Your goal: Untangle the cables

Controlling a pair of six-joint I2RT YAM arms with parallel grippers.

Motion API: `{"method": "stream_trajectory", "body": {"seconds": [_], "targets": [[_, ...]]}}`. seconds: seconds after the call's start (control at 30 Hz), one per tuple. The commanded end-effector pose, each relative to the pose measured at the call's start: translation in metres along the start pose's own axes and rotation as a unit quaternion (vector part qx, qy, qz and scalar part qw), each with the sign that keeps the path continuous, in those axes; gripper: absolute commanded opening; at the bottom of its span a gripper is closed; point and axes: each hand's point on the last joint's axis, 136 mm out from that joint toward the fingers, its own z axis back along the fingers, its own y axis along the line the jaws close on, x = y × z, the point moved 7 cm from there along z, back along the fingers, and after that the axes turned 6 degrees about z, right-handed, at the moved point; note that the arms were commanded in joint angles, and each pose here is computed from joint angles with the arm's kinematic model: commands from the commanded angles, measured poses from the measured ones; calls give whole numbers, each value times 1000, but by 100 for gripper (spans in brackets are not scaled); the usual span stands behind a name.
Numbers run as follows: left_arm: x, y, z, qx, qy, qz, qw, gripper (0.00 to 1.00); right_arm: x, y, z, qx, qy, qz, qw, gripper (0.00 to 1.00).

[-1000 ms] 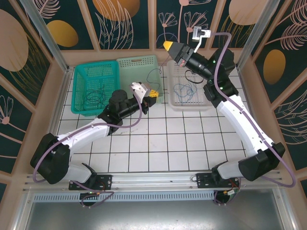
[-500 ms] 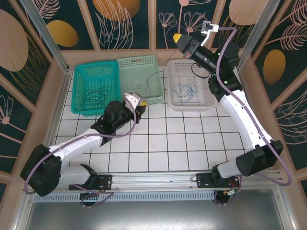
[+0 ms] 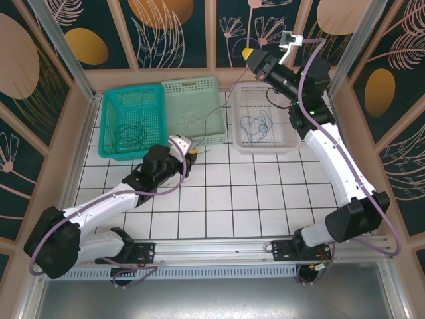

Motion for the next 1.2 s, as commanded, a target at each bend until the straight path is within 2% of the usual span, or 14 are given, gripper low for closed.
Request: {"method": "stream_trajectory", "body": {"seconds": [0.0,0.1,0.23,0.47,0.5,0.53,0.63,0.7,0.8,0.9,0.97,1.1,1.17], "targets": [[-1,6,-3,32,16,2,999,9,4,6,3,13,-10,6,1000,0],[1,8,-3,46,17,6,999,10,-1,3,2,11,-2,4,1000,0],[6,10,-2,54,12,8,998,18,-15,-4,-1,4,20,5,1000,0],[19,0,14,17,-22,8,1000,32,-47,-18,0,1,69,16,998,0],[22,0,18,20,-33,10,999,41,-52,-18,0,7,75,17,997,0],[27,1,23,27,-50,15,998,53,-56,-19,1,11,83,17,996,0],[48,4,43,48,-118,40,991,69,-72,-19,-1,24,118,30,992,0],[65,1,59,37,-169,51,984,77,-82,-20,0,19,133,37,990,0],[88,-10,73,-8,-219,45,975,83,-95,-19,1,38,140,26,989,0],[109,-20,71,-43,-224,46,972,86,-111,-10,-3,90,165,21,982,0],[120,-21,67,-43,-223,54,972,87,-121,-5,-6,110,187,23,976,0],[137,-13,58,-3,-226,66,972,89,-133,-2,-4,123,224,33,966,0],[141,-16,54,-16,-223,60,973,89,-136,0,0,130,229,36,964,0]]}}
